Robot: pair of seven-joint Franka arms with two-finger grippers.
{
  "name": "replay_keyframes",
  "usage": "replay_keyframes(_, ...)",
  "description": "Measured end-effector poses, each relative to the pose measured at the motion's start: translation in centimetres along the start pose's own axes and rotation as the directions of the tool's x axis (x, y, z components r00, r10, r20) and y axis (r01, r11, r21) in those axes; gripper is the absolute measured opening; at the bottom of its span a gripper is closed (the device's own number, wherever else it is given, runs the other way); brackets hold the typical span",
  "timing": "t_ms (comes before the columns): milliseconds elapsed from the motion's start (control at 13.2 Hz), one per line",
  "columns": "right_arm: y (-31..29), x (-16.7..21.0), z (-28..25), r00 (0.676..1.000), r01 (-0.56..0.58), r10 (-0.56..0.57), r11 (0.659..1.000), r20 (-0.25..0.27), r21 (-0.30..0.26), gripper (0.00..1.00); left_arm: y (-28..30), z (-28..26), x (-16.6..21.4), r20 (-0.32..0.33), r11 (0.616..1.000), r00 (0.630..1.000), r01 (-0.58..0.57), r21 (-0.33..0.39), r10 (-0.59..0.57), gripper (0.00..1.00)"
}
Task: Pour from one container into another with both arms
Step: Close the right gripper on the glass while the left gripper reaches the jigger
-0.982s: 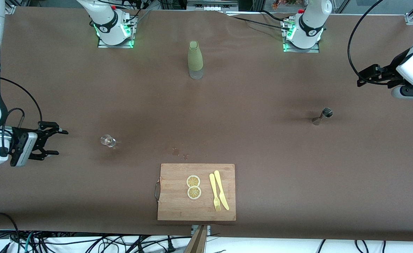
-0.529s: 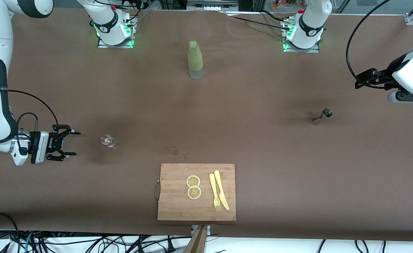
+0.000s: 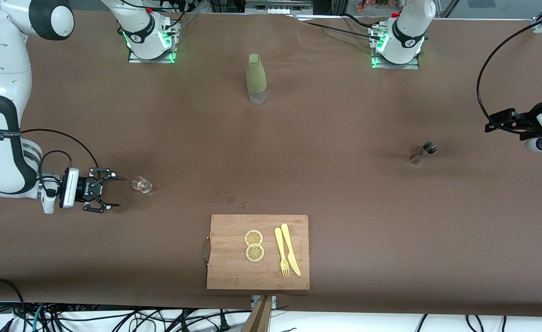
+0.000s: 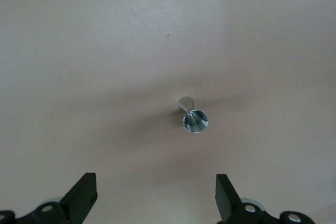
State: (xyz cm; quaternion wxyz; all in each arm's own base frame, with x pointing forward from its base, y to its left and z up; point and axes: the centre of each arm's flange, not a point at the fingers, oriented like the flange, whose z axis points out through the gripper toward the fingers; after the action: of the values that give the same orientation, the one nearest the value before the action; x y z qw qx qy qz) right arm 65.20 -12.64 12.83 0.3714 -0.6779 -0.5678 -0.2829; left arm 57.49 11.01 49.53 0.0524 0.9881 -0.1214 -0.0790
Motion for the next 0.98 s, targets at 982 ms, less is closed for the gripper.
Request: replay_keyframes(982,-1.0,-1.8,6.4,0.968,0.098,-0.085,0.994,-0.237,0.043,1.0,-16.6,21.9,-1.5,-0.438,0.646,0.713,-0.693,-0.32,0.547,1.0)
